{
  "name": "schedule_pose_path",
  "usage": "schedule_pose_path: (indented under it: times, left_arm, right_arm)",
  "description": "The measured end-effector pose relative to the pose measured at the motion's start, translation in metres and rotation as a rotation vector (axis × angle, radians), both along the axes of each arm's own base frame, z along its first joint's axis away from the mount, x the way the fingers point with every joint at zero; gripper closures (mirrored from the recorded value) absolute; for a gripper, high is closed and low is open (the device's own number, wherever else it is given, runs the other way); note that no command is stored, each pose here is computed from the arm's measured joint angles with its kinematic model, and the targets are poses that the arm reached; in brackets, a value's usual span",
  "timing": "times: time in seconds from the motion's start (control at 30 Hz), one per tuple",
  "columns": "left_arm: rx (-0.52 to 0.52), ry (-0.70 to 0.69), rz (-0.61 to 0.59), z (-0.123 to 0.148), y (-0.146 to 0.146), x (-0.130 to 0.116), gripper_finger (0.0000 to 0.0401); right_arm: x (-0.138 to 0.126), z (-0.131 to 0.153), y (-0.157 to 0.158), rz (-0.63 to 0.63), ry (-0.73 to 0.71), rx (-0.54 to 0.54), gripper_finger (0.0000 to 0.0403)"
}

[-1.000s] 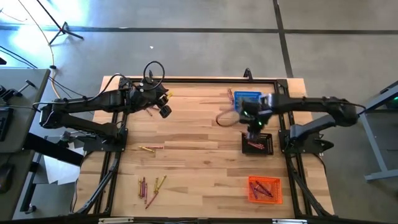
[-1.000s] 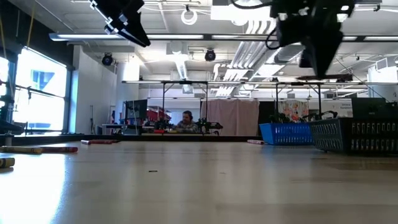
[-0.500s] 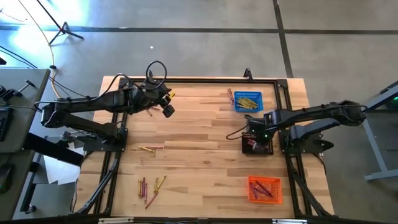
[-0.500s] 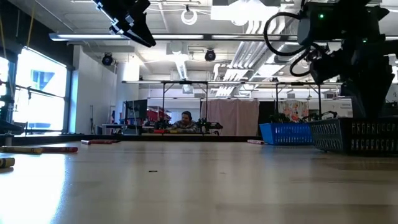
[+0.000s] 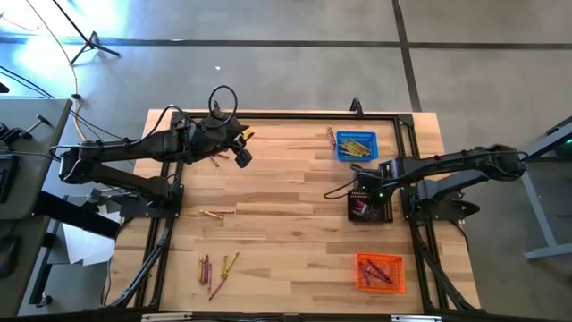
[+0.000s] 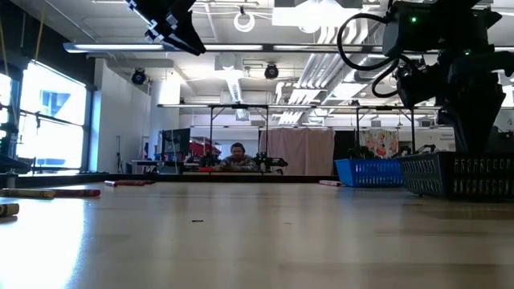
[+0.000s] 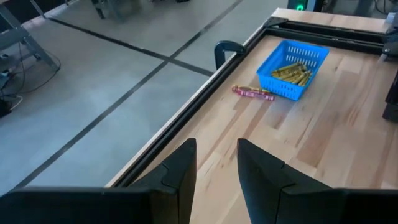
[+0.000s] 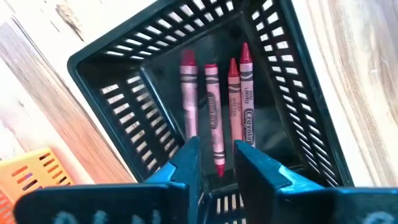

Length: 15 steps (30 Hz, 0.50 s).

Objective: Sort crayons
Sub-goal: Put the red crayon into the black bin, then put the yellow crayon into the blue bin

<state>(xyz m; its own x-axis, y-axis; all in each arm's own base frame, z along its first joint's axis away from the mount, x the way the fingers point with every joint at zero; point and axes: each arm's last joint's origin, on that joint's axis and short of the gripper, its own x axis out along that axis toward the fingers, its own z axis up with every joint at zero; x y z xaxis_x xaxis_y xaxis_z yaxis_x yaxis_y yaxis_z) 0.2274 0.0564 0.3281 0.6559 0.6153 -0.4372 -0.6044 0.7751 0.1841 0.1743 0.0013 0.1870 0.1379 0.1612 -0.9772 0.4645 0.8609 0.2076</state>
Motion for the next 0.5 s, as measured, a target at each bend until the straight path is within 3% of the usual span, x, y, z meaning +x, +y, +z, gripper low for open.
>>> schedule_pose_path:
  times: [0.17,0.33,0.5]
  left_arm:
    - [-0.002,0.010,0.000,-0.001,0.000,0.000,0.0300]
    - [-0.013,0.028,0.005,-0.003,0.000,-0.002,0.0300]
    - [-0.105,0.087,0.061,-0.013,-0.002,-0.009,0.0300]
  right_arm:
    - [0.006,0.011,-0.002,-0.009,-0.039,-0.073,0.0312]
    - [0.021,0.039,-0.007,0.011,-0.145,-0.246,0.0312]
    - [0.035,0.072,-0.014,-0.009,-0.275,-0.456,0.0312]
